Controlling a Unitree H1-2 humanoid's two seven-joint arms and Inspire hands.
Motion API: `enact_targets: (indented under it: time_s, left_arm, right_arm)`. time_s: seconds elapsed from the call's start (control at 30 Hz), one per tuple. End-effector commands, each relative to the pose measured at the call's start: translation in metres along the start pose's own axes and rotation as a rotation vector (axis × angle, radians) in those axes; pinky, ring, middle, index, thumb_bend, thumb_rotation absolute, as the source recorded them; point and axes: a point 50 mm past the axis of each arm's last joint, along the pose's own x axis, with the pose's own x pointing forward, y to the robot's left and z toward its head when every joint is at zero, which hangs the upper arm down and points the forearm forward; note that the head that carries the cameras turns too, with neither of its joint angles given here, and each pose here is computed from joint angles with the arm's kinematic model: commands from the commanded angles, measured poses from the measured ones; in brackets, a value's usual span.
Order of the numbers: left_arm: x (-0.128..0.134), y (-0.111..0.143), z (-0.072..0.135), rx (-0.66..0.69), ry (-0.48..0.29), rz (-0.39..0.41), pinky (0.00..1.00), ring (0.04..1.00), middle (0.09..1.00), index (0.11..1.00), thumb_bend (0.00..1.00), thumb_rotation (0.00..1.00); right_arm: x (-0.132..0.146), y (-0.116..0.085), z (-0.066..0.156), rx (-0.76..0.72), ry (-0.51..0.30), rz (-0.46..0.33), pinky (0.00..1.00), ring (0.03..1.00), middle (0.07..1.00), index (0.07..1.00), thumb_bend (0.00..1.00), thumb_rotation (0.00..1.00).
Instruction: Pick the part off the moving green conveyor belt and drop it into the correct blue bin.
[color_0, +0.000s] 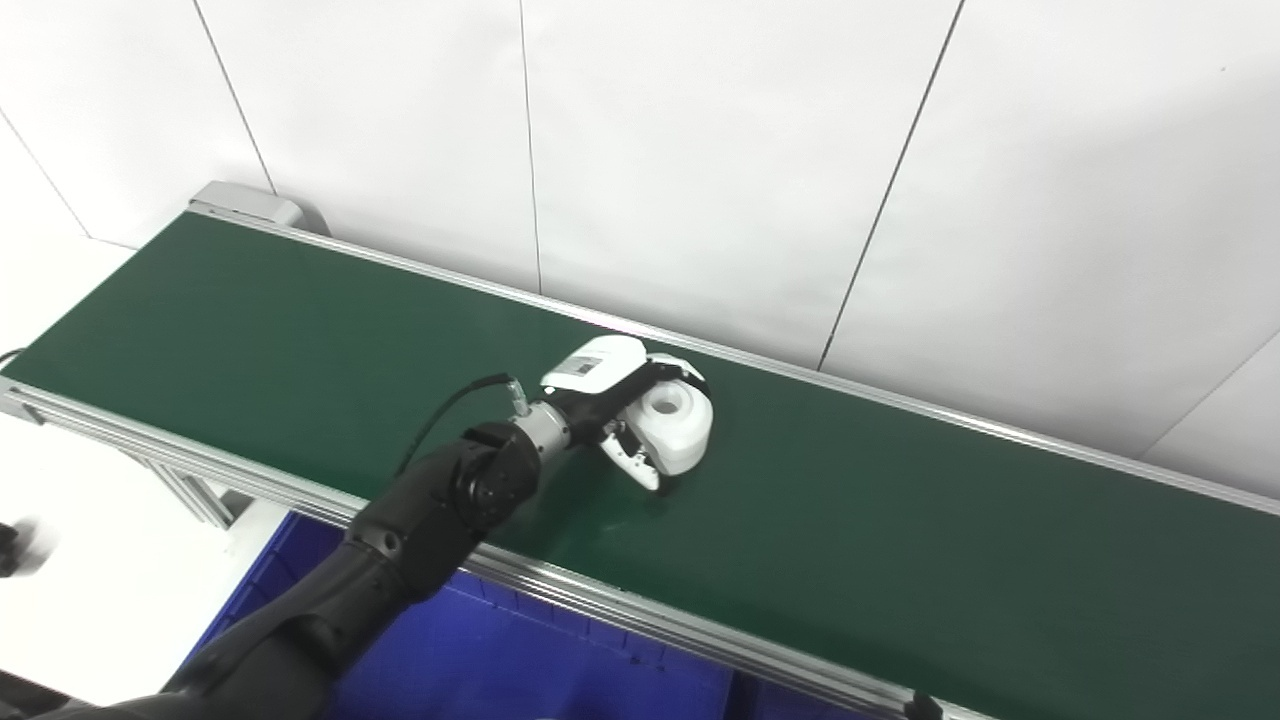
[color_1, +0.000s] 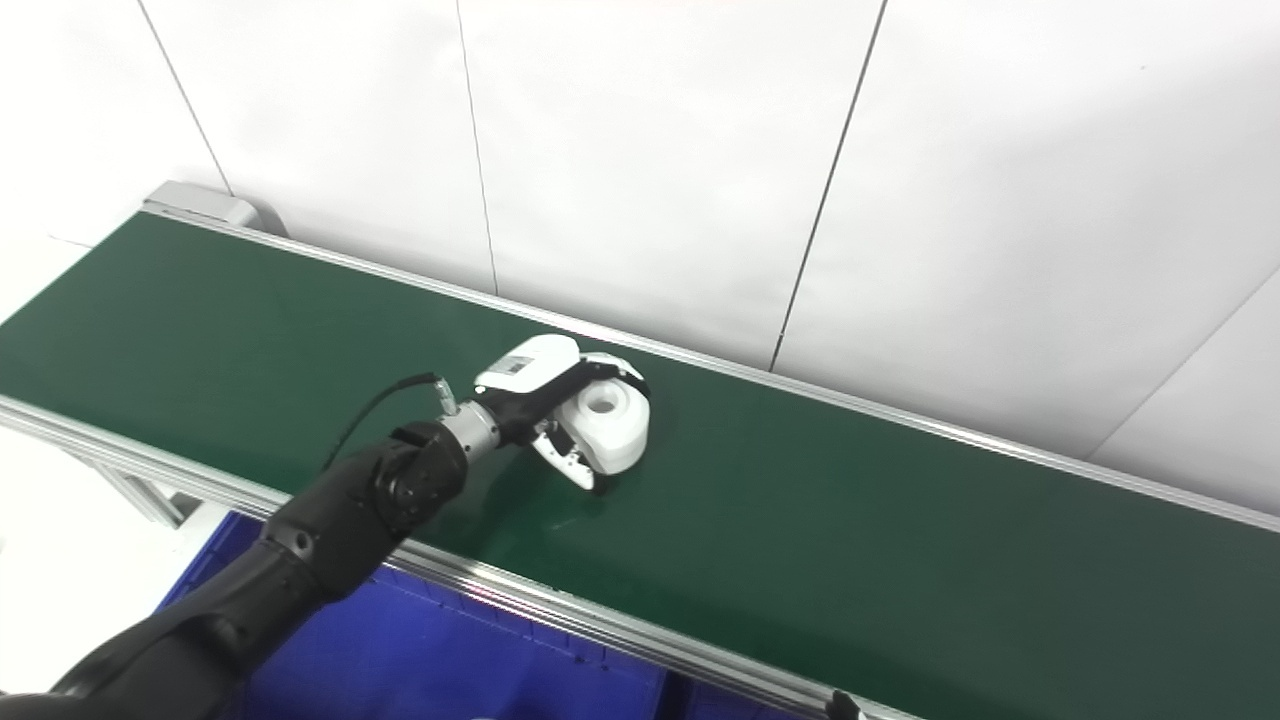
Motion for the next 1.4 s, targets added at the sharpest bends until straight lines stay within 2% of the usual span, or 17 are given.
enact_targets:
  time_s: [0.0,0.23,0.53,0.6,0.73,0.93,1.1,1.37]
  left_arm:
    - [0.013,0.015,0.013,-0.053,-0.086,0.089,0.46,0.434,0.504,0.577,0.50,0.00]
    - [0.013,0.006,0.020,-0.217,-0.137,0.155,0.42,0.412,0.482,0.550,0.49,0.00]
    - [0.002,0.013,0.021,-0.297,-0.150,0.206,0.43,0.415,0.492,0.546,0.49,0.00]
    - [-0.007,0.017,0.024,-0.303,-0.166,0.218,0.42,0.414,0.494,0.545,0.49,0.00]
    - [-0.042,0.024,0.030,-0.311,-0.204,0.225,0.41,0.409,0.498,0.550,0.49,0.00]
    - [-0.086,0.022,0.039,-0.296,-0.245,0.210,0.43,0.415,0.501,0.546,0.49,0.00]
    - [-0.111,0.015,0.042,-0.309,-0.237,0.185,0.43,0.417,0.496,0.545,0.49,0.00]
    - [-0.153,-0.009,0.041,-0.312,-0.190,0.096,0.45,0.431,0.495,0.535,0.50,0.00]
  right_arm:
    - [-0.001,-0.002,0.011,0.008,-0.074,-0.011,0.81,0.893,0.937,0.967,0.86,0.49]
    - [0.000,-0.001,0.011,0.006,-0.077,-0.020,0.80,0.889,0.933,0.961,0.86,0.50]
    - [0.000,0.000,0.015,0.010,-0.086,-0.020,0.81,0.894,0.940,0.972,0.85,0.51]
    - [0.000,0.001,0.017,0.008,-0.088,-0.022,0.81,0.894,0.942,0.974,0.85,0.52]
    - [-0.003,0.000,0.024,0.008,-0.079,-0.030,0.81,0.892,0.936,0.967,0.86,0.53]
    - [-0.006,-0.004,0.030,0.000,-0.086,-0.032,0.81,0.887,0.934,0.965,0.85,0.54]
    - [-0.008,-0.006,0.036,-0.006,-0.088,-0.029,0.84,0.901,0.945,0.980,0.82,0.56]
    - [-0.002,-0.003,0.050,-0.011,-0.076,-0.042,0.89,0.932,0.971,1.000,0.78,0.61]
